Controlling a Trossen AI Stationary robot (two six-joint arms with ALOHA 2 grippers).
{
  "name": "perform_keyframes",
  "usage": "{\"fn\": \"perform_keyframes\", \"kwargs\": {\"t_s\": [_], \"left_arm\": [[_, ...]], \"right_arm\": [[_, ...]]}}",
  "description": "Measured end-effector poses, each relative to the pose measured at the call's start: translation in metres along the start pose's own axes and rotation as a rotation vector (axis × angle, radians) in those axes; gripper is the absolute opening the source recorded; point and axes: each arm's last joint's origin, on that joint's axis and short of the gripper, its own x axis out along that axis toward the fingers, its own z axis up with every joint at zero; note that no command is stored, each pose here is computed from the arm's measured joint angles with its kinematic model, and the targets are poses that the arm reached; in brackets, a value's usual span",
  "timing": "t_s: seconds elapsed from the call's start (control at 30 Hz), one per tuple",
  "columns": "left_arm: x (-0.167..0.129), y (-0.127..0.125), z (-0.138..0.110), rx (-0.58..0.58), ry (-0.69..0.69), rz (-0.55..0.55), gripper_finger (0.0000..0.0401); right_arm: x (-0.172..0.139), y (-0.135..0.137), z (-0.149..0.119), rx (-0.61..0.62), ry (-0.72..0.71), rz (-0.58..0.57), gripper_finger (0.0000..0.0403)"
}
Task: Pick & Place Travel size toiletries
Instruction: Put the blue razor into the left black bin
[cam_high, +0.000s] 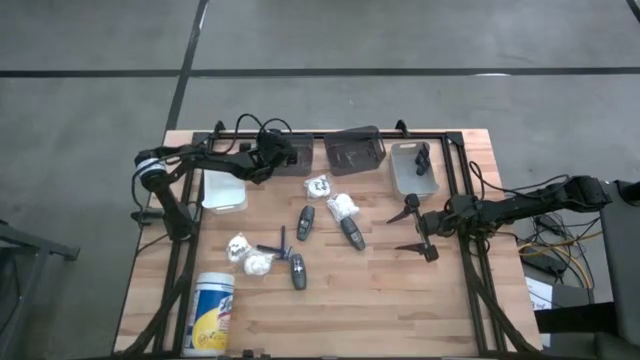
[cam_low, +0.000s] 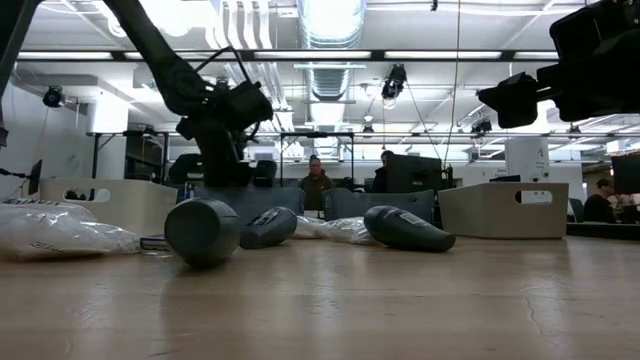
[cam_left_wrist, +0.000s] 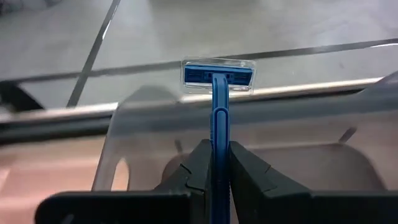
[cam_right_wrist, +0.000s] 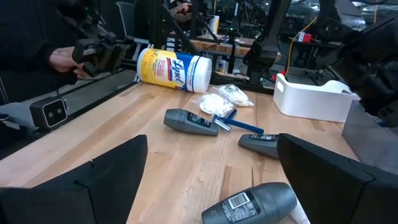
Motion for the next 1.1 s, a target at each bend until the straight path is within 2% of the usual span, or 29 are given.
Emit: {"fn": "perform_keyframes", "kwargs": {"t_s": [0.2, 0.47, 0.87, 1.1], "left_arm": [[0.001, 0.007, -0.012, -0.035, 0.03, 0.002, 0.0042], [0.0, 0.005, -0.01, -0.04, 0.033, -0.022, 0.0047], [-0.002, -0.001, 0.0, -0.07, 0.018, -0.05, 0.0124], [-0.003, -0.001, 0.001, -0.079, 0.024, -0.062, 0.015]], "right_arm": [[0.0, 0.0, 0.0, 0.002, 0.0, 0.0, 0.0359], [0.0, 0.0, 0.0, 0.0, 0.0, 0.0, 0.0336], [0.0, 0.0, 0.0, -0.001, 0.001, 0.0, 0.0299], [0.0, 0.0, 0.0, 0.001, 0.001, 0.0, 0.0279]]}}
